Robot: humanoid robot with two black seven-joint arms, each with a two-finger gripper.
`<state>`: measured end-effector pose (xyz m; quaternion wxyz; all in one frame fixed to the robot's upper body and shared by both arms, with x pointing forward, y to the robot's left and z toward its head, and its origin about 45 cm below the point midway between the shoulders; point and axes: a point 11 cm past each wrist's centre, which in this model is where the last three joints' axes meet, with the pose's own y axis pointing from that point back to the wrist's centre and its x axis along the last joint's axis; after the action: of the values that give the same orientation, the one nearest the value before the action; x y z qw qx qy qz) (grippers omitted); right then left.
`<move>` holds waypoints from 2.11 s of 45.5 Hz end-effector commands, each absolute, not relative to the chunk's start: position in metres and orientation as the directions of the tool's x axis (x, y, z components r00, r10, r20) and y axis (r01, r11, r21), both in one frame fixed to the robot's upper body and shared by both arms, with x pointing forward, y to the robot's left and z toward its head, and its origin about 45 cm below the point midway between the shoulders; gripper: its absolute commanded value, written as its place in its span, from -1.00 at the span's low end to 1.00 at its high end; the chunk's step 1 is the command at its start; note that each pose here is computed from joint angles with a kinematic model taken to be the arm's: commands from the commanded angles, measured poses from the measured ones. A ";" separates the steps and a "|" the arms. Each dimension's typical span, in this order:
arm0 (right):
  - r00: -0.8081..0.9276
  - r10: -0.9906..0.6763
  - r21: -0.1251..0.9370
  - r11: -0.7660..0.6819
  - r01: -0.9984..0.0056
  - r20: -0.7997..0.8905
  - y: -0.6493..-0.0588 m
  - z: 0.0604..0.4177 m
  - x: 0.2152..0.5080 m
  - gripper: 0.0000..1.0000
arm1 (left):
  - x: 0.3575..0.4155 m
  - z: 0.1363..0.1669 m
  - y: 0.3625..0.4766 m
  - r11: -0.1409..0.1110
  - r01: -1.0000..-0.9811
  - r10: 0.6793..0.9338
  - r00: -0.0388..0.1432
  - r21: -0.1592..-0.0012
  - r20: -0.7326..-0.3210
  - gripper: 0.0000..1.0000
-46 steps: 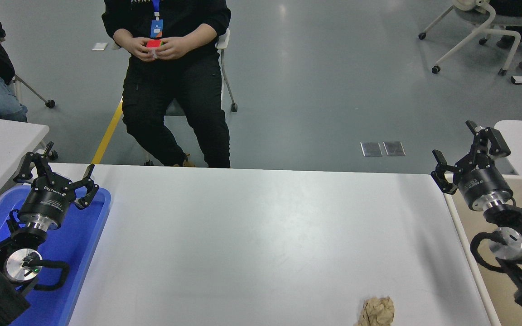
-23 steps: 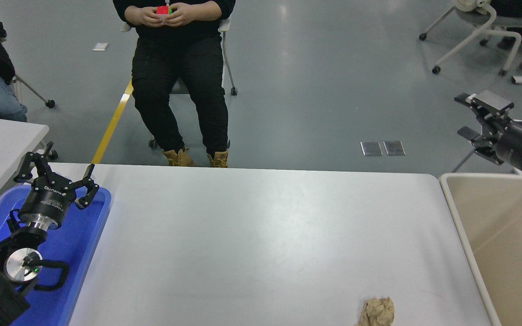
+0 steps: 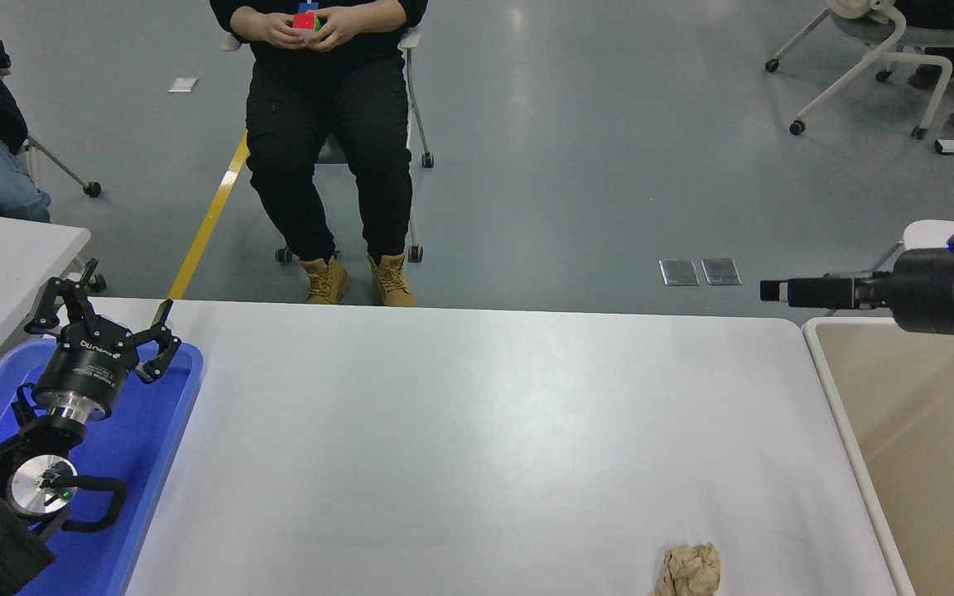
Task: Clean the table surface
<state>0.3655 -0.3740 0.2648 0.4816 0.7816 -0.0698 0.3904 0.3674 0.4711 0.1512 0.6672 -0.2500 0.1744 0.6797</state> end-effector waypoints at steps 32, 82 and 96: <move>0.813 0.450 0.834 -0.546 -0.075 0.368 -0.356 0.137 0.244 0.97 | 0.3674 0.1514 0.471 -0.049 -0.994 0.820 0.015 -0.097 -0.572 1.00; 0.725 0.401 0.735 -0.645 -0.209 0.559 -0.331 0.084 0.245 0.97 | 0.3674 0.1514 0.471 -0.049 -0.994 0.820 0.015 -0.097 -0.572 1.00; 0.716 0.397 0.732 -0.640 -0.232 0.574 -0.334 0.069 0.242 0.97 | 0.3675 0.1510 0.471 -0.049 -0.994 0.819 0.016 -0.096 -0.573 1.00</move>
<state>0.2440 -0.3303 0.0817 0.4160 0.8299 0.0574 0.3673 0.3674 0.4711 0.1512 0.6672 -0.2500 0.1744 0.6797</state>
